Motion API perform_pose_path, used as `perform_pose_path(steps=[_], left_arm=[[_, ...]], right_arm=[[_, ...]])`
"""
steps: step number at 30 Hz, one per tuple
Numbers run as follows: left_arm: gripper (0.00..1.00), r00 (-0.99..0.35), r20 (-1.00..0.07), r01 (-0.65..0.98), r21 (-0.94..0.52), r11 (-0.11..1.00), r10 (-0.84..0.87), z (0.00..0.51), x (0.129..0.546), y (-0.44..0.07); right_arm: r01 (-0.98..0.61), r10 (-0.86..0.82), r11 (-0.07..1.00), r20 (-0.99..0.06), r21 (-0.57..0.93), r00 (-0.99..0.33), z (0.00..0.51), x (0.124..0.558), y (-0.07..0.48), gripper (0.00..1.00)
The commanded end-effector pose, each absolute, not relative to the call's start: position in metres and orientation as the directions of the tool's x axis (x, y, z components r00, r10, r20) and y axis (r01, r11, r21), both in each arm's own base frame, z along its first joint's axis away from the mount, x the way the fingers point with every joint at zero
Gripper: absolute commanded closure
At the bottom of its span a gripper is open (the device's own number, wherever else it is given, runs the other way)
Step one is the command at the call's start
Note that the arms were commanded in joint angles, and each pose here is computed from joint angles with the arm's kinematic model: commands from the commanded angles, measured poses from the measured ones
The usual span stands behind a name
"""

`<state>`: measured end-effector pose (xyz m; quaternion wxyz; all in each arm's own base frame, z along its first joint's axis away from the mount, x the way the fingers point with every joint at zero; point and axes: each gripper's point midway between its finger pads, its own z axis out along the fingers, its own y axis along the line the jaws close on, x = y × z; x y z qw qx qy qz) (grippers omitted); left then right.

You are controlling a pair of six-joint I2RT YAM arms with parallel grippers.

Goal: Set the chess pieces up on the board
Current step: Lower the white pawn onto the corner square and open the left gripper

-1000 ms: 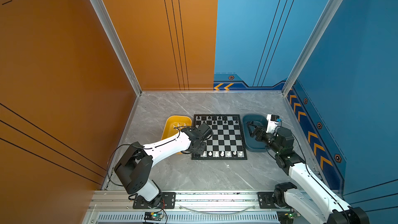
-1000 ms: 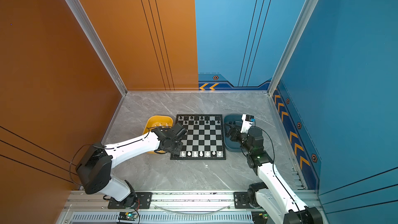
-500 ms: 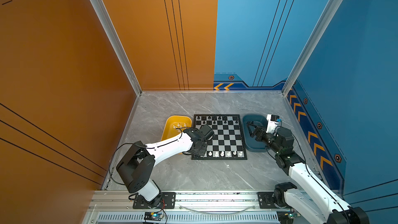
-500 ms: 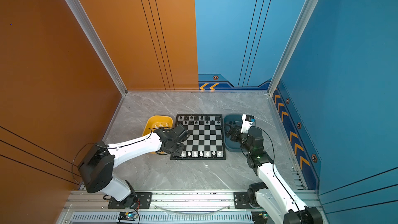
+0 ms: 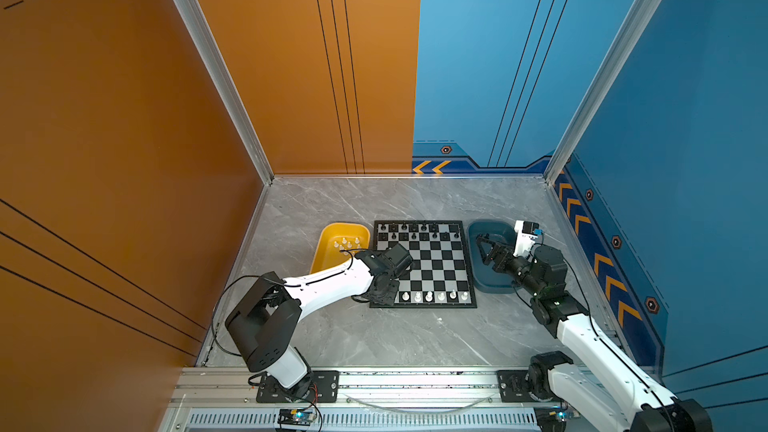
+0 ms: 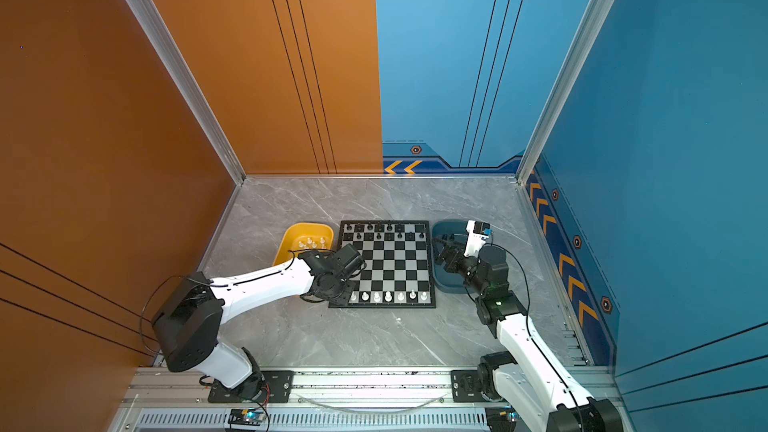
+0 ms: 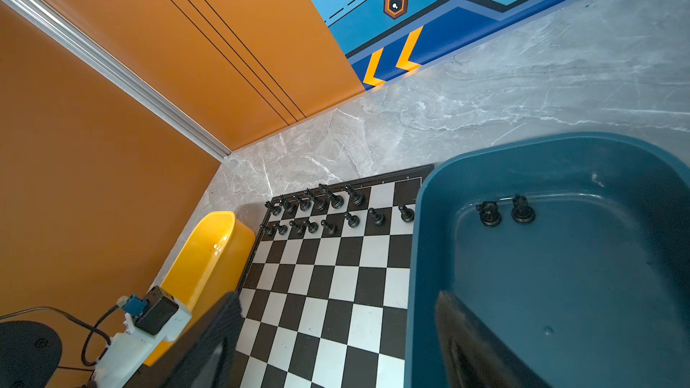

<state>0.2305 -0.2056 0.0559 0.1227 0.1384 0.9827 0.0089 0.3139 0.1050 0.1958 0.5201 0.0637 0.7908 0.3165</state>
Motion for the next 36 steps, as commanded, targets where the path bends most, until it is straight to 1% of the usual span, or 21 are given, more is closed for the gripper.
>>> perform_pose_path(steps=[1, 7, 14, 25, 36], left_arm=[[1.00, -0.945, -0.174, 0.271, 0.067, 0.960, 0.278, 0.0419, 0.2163, -0.2005], [1.00, -0.943, -0.176, 0.276, 0.064, 0.959, 0.283, 0.0426, 0.2156, -0.2022], [0.91, -0.942, -0.184, 0.276, 0.061, 0.959, 0.282, 0.0450, 0.2153, -0.2022], [0.85, -0.940, -0.193, 0.275, 0.054, 0.960, 0.280, 0.0480, 0.2153, -0.2029], [0.75, -0.939, -0.202, 0.275, 0.054, 0.960, 0.280, 0.0504, 0.2143, -0.2027]], right_arm=[[-0.243, 0.435, 0.780, -0.779, 0.577, -0.451, 0.1966, 0.3127, 0.1077, 0.16], [-0.244, 0.436, 0.780, -0.780, 0.576, -0.449, 0.1972, 0.3119, 0.1075, 0.16], [-0.241, 0.436, 0.781, -0.779, 0.576, -0.450, 0.1958, 0.3110, 0.1070, 0.16], [-0.239, 0.439, 0.782, -0.781, 0.576, -0.444, 0.1968, 0.3095, 0.1058, 0.16], [-0.241, 0.440, 0.781, -0.782, 0.576, -0.442, 0.1972, 0.3086, 0.1059, 0.16]])
